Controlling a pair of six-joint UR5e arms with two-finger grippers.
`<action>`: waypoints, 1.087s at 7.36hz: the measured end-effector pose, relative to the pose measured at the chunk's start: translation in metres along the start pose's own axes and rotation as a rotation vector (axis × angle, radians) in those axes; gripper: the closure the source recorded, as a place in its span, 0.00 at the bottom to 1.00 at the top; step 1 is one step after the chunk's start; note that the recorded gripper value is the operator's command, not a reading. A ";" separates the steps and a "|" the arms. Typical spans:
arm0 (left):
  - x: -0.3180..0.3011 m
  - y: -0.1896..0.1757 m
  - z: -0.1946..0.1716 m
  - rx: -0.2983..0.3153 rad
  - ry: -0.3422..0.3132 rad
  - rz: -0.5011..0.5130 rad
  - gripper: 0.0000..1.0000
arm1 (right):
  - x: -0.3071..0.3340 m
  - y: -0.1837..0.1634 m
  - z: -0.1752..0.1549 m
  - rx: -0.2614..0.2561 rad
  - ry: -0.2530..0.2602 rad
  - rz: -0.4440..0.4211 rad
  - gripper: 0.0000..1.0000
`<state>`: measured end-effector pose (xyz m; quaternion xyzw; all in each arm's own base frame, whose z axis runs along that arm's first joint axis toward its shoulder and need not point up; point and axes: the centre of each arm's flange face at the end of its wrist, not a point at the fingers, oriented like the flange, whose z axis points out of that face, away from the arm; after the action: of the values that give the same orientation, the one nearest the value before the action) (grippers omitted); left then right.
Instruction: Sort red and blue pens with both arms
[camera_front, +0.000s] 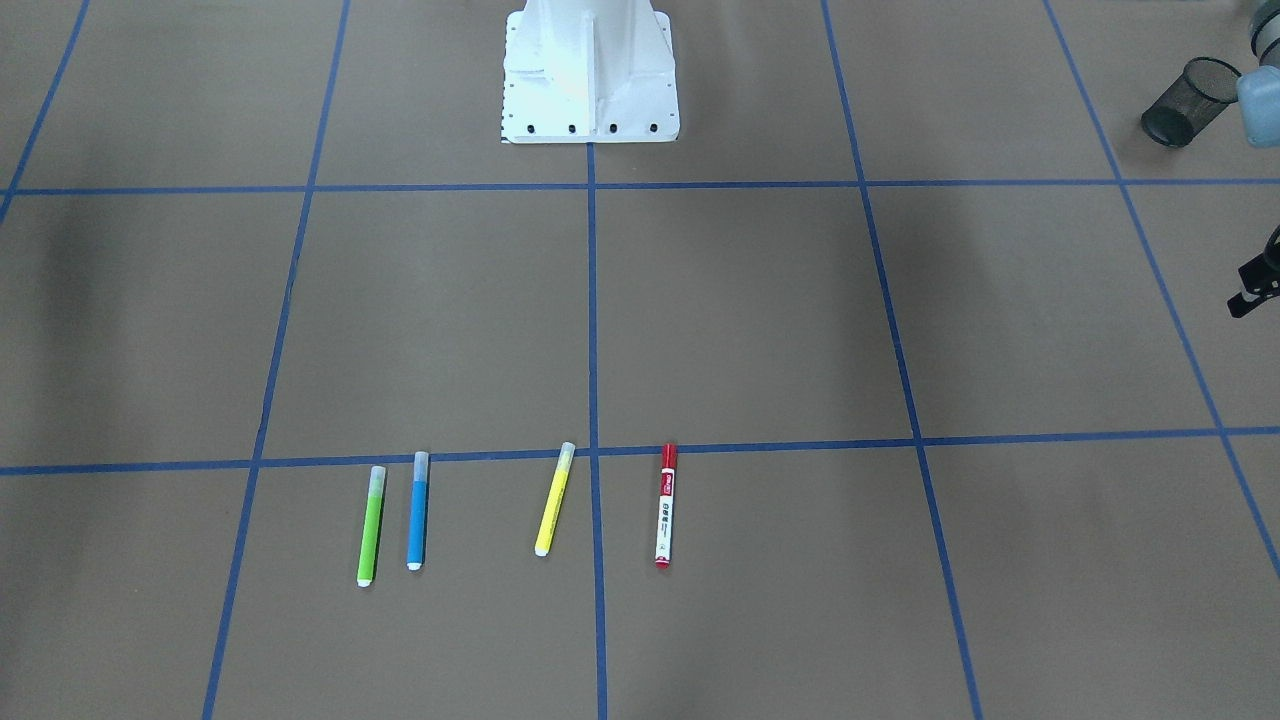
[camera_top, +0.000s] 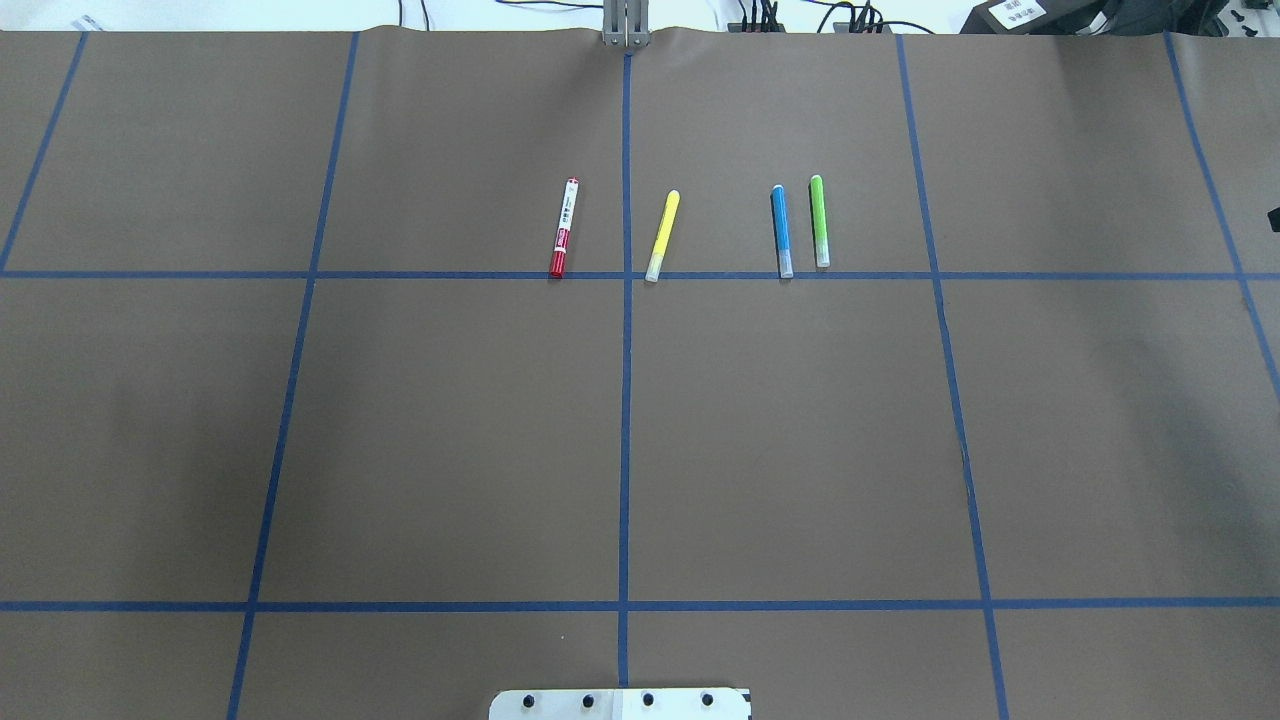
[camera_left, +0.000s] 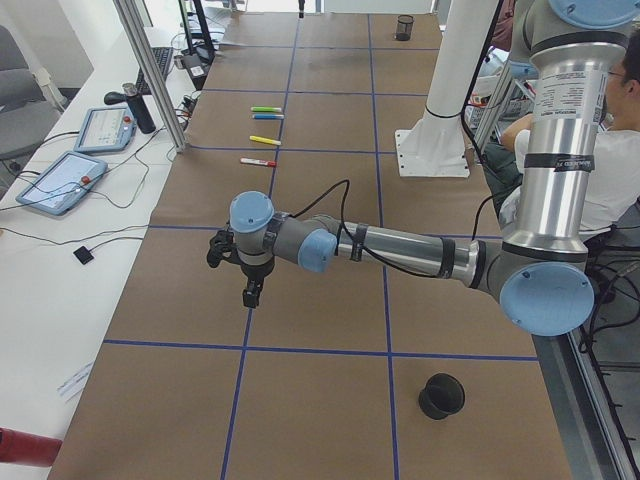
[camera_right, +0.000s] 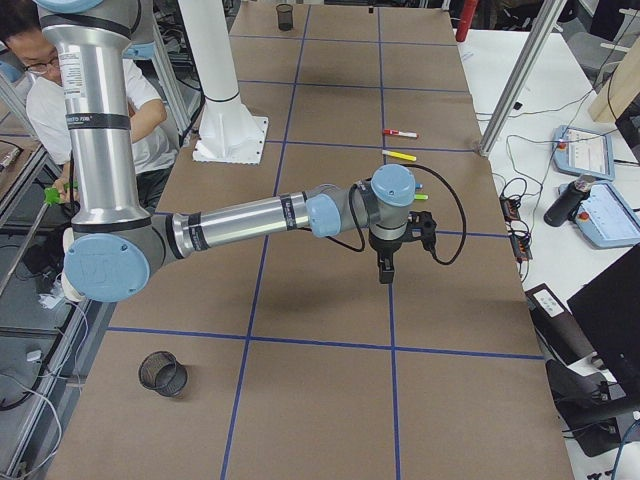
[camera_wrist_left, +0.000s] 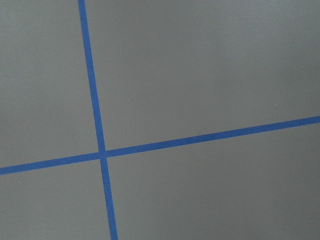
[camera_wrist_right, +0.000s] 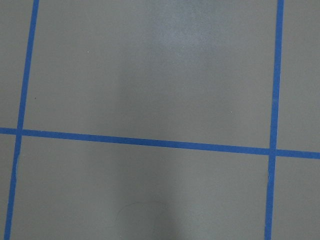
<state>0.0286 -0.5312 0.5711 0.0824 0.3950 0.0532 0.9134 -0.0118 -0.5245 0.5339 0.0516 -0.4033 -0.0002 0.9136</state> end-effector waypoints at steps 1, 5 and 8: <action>0.000 0.000 0.001 -0.001 0.001 0.002 0.00 | 0.005 0.002 -0.003 0.004 -0.002 0.009 0.00; 0.001 0.007 0.002 -0.003 0.007 -0.046 0.01 | 0.013 0.017 -0.005 0.004 -0.003 0.021 0.00; 0.004 0.011 0.005 -0.033 0.078 -0.108 0.01 | 0.012 0.025 -0.006 0.001 -0.006 0.020 0.00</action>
<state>0.0343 -0.5208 0.5735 0.0436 0.4332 0.0136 0.9001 -0.0003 -0.4997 0.5410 0.0481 -0.4066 0.0092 0.9123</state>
